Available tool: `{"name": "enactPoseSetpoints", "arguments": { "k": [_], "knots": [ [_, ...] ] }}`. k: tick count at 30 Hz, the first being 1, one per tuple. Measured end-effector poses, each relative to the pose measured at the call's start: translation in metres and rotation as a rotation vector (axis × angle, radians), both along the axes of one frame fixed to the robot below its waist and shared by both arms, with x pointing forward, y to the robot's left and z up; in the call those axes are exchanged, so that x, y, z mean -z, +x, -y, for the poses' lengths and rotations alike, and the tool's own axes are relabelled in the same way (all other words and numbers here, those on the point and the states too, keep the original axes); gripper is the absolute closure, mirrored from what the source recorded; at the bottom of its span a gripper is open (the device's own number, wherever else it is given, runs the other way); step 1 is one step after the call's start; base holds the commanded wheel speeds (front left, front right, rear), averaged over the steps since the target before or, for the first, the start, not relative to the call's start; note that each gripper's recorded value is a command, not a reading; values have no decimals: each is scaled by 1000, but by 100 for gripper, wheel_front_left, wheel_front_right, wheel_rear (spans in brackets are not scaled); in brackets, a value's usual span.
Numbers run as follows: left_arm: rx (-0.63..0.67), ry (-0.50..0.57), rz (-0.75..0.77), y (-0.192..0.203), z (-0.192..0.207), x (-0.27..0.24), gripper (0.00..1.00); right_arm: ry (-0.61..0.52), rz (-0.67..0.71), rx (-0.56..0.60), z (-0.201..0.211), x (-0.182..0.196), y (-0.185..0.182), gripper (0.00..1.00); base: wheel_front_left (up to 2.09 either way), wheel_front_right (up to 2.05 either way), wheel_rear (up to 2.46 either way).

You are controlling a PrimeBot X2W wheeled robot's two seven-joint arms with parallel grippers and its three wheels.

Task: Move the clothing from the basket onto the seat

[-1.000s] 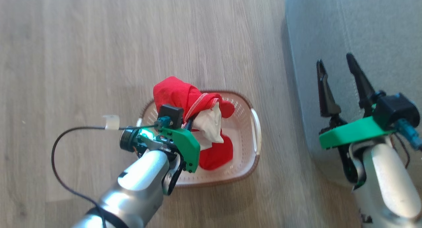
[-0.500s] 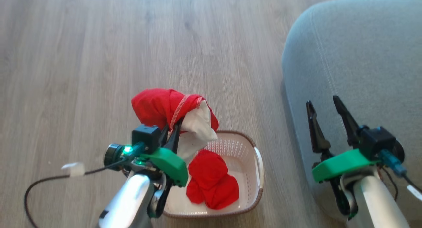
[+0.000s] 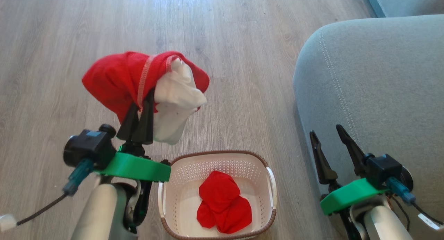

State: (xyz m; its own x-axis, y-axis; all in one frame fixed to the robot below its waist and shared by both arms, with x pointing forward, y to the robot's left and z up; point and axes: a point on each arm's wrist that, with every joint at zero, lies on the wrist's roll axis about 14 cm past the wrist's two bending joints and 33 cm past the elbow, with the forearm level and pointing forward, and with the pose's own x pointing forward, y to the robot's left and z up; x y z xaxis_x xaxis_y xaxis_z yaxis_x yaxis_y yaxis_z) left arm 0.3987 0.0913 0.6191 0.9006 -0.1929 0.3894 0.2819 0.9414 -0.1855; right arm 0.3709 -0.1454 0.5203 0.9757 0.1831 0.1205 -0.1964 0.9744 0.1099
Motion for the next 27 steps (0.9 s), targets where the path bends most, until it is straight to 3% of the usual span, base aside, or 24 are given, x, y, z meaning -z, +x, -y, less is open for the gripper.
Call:
{"name": "enactPoseSetpoints", "arguments": {
  "k": [13,27],
  "knots": [
    [11,-107,225,-26,-8,-74,100,1,9,-11,-2,-2,-9,0,0,0,0],
    [305,-33,145,-40,74,-41,100,-2,20,-30,-8,-6,-8,0,0,0,0]
  ]
}}
